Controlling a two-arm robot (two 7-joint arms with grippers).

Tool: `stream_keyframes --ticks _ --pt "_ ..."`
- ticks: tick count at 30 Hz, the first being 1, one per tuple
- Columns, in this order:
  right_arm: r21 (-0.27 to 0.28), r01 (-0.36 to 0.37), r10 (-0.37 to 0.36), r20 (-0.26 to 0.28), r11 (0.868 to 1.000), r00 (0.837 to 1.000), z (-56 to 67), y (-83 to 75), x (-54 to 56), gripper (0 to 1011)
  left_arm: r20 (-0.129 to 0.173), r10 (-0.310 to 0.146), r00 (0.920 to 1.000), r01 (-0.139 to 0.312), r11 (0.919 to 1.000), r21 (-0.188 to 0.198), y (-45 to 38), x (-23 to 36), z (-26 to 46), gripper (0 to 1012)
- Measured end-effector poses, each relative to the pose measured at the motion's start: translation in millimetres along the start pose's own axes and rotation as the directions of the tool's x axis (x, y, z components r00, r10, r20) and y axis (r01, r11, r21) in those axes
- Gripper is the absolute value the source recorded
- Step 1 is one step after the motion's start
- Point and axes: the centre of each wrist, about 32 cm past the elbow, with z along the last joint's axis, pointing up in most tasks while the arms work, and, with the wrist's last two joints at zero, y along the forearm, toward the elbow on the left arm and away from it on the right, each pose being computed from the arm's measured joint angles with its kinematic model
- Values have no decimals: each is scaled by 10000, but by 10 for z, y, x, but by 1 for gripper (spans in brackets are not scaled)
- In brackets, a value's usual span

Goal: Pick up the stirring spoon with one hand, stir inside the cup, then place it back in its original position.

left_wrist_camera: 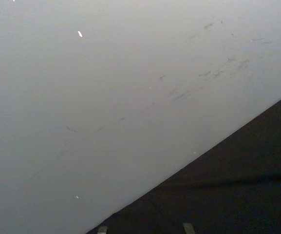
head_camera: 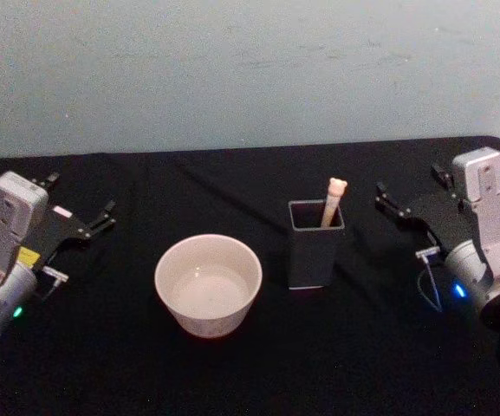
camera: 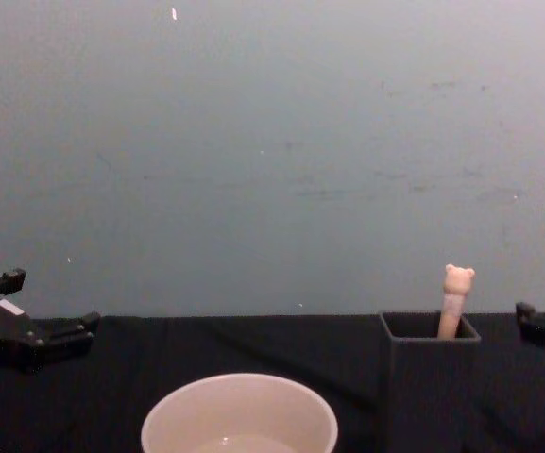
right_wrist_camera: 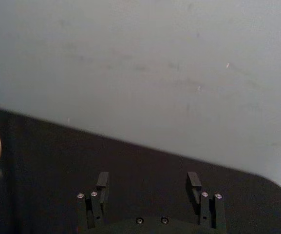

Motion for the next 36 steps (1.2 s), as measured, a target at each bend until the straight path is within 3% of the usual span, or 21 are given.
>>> stream_keyframes --ticks 7,36 --pt "-411 -72 77 103 9991 9999 -93 48 0 1003 1 0 10000 0 10000 0 0 0 0 1001" --pt "-320 -87 90 71 9994 9999 -68 35 -2 1003 0 0 10000 0 10000 1 0 0 0 1001"
